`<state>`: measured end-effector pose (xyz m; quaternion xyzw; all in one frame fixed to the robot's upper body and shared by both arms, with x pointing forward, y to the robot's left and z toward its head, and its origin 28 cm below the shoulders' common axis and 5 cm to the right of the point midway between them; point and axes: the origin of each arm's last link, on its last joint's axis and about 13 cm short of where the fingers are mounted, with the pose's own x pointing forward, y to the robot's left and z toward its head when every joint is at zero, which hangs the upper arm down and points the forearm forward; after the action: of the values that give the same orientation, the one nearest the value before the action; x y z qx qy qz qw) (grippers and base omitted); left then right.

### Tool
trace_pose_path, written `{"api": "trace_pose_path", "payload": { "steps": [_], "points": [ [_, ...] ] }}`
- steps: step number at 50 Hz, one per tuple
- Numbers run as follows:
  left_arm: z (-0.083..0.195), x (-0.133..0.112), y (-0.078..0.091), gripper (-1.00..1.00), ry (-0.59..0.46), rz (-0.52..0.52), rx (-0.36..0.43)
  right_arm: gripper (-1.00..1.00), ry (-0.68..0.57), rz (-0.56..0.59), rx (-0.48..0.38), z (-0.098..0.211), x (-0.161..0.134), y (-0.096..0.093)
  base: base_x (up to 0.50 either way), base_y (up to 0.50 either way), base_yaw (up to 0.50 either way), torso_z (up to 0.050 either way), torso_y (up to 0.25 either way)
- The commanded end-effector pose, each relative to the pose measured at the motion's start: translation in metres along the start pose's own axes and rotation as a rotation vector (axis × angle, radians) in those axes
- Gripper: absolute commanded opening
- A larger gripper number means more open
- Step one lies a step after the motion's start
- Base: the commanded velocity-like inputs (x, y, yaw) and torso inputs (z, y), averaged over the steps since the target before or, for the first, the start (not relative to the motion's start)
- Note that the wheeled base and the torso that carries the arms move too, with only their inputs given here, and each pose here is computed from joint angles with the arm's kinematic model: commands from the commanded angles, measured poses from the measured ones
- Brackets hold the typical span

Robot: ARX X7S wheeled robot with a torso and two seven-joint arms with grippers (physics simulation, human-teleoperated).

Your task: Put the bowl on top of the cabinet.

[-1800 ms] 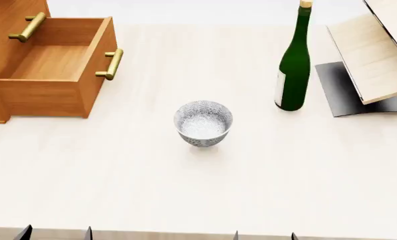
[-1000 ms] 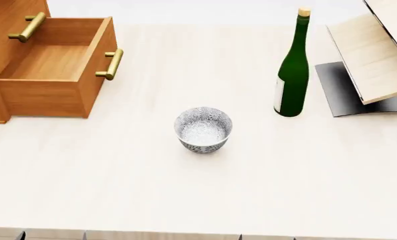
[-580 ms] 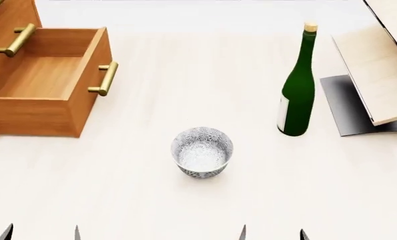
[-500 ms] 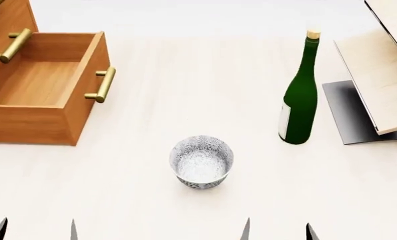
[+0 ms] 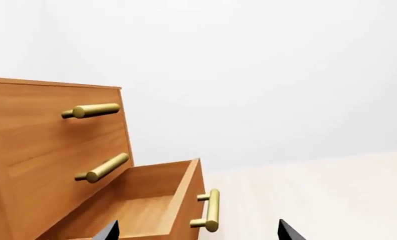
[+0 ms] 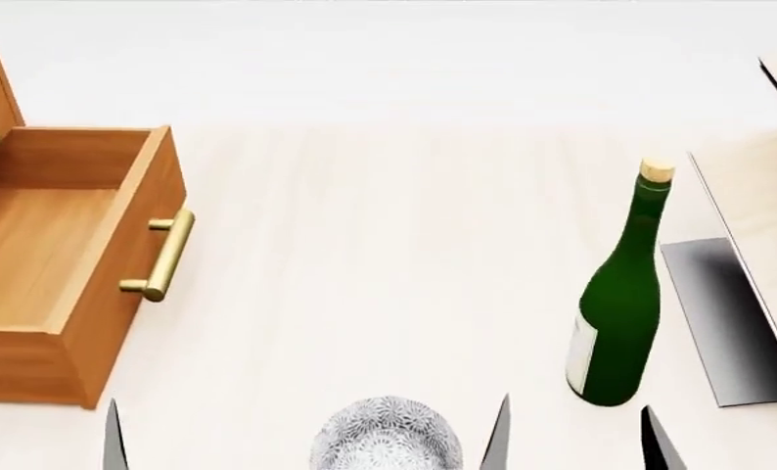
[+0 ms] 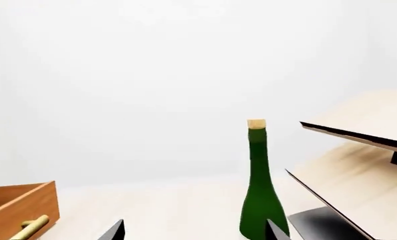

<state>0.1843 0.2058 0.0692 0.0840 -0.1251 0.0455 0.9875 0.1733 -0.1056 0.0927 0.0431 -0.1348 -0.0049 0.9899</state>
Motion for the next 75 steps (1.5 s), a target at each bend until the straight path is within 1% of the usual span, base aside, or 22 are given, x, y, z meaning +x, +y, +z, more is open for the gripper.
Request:
{"api": "trace_pose_path", "payload": {
  "steps": [1, 23, 25, 26, 27, 28, 30, 33, 46, 71, 75],
  "points": [
    [0.0076, -0.0023, 0.0028, 1.0, -0.035, -0.003, 0.001, 1.0, -0.047, -0.003, -0.017, 0.0099, -0.0042, -0.0016, 0.5, 0.0, 0.0, 0.0, 0.0],
    [0.0074, 0.0, 0.0028, 1.0, -0.032, -0.001, 0.002, 1.0, -0.066, 0.0, -0.006, 0.0125, -0.0047, -0.0028, 0.5, 0.0, 0.0, 0.0, 0.001],
    [0.0084, -0.0002, 0.0035, 1.0, -0.04, -0.009, -0.017, 1.0, -0.079, -0.016, 0.009, 0.0114, -0.0044, -0.0041, 0.5, 0.0, 0.0, 0.0, 0.0],
    [0.0094, -0.001, 0.0046, 1.0, -0.066, -0.022, -0.042, 1.0, -0.082, -0.024, -0.017, 0.0097, -0.0046, -0.0037, 0.5, 0.0, 0.0, 0.034, 0.0],
    [0.0097, -0.0012, 0.0056, 1.0, -0.082, -0.02, -0.059, 1.0, -0.075, -0.02, -0.02, 0.0092, -0.0045, -0.0031, 0.4, 0.0, 0.0, 0.049, 0.0],
    [0.01, -0.0003, 0.0065, 1.0, -0.068, -0.008, -0.054, 1.0, -0.073, -0.017, -0.021, 0.0089, -0.0045, -0.0029, 0.14, 0.0, 0.0, 0.05, 0.0],
    [0.0094, 0.0011, 0.0067, 1.0, -0.04, -0.024, -0.07, 1.0, -0.077, -0.016, -0.025, 0.0084, -0.005, -0.0027, 0.0, 0.0, 0.0, 0.05, 0.0],
    [0.0083, -0.0002, 0.0058, 1.0, -0.045, -0.026, -0.062, 1.0, -0.08, -0.01, -0.028, 0.0086, -0.0057, -0.0023, 0.0, 0.0, 0.0, 0.05, 0.0],
    [0.0071, -0.0011, 0.0064, 1.0, -0.037, -0.025, -0.067, 1.0, -0.078, 0.008, -0.036, 0.0066, -0.0066, -0.0014, 0.0, 0.0, 0.0, 0.05, 0.0],
    [0.0088, -0.0014, 0.0071, 1.0, -0.042, -0.029, -0.069, 1.0, -0.081, 0.012, -0.042, 0.0073, -0.007, -0.0014, 0.0, 0.0, 0.0, 0.05, 0.0],
    [0.0094, 0.0011, 0.0075, 1.0, -0.011, -0.037, -0.07, 1.0, -0.08, 0.013, -0.042, 0.0071, -0.007, -0.0013, 0.0, 0.0, 0.0, 0.05, 0.0]
  ]
}}
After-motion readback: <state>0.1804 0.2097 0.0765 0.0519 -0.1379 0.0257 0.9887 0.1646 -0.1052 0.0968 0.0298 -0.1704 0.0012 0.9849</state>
